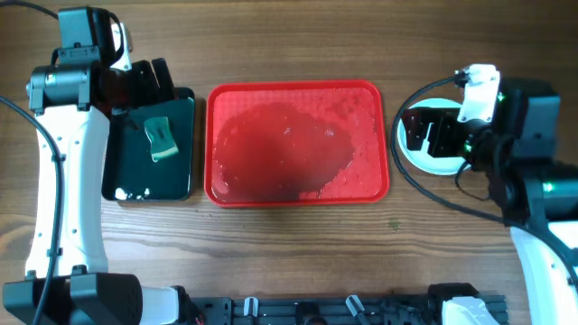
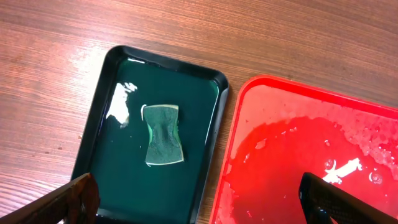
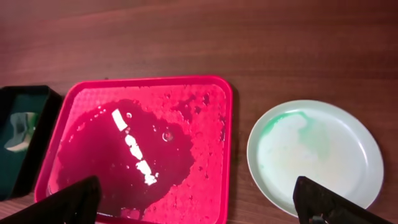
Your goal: Clean dirty plates on tray and stack at the side
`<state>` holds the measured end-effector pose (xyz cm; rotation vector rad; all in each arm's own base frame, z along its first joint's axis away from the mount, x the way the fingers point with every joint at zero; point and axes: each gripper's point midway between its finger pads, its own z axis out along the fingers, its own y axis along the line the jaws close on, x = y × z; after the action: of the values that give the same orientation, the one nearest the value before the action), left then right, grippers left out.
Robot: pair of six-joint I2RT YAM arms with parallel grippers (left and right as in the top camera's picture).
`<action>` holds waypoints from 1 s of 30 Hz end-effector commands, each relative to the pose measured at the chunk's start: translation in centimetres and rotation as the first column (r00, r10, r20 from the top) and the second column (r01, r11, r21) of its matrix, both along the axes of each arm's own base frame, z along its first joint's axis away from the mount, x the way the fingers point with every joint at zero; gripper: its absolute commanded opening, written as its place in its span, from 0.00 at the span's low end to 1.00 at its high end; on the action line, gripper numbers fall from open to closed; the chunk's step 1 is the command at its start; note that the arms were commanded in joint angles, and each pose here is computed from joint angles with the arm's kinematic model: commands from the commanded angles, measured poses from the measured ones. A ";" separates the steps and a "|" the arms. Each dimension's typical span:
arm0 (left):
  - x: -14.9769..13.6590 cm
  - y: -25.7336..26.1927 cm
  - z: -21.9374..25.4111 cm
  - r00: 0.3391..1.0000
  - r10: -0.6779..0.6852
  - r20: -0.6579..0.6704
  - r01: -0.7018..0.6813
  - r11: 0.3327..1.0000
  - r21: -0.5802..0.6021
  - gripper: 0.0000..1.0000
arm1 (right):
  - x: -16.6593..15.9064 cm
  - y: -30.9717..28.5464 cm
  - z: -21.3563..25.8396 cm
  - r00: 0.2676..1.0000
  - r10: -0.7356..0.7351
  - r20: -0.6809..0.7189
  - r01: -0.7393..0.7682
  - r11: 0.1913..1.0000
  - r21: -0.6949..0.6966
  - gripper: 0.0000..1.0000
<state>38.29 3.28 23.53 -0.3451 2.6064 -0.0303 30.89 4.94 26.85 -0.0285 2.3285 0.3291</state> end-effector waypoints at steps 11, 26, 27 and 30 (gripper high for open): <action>0.1 -0.2 -0.1 1.000 0.002 -0.002 -0.002 1.000 -0.016 1.00 | 0.5 -0.2 -2.7 0.993 -0.004 -0.119 0.002 1.000 -0.024 1.00; 0.1 -0.2 -0.1 1.000 0.002 -0.003 -0.002 1.000 -0.016 1.00 | -4.0 -3.1 -3.4 0.749 -0.062 0.660 0.161 0.983 -0.090 1.00; 0.1 -0.2 -0.1 1.000 0.002 -0.003 -0.002 1.000 -0.015 1.00 | -4.5 -3.2 -4.5 0.737 -0.064 0.673 0.162 0.983 -0.084 1.00; 0.1 -0.2 -0.1 1.000 0.002 -0.003 -0.002 1.000 -0.016 1.00 | -5.6 -3.2 -6.8 0.715 -0.065 0.696 0.165 0.983 -0.078 1.00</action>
<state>38.26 3.27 23.48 -0.3458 2.6090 -0.0308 25.90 1.95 20.59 -0.0635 1.6245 0.0844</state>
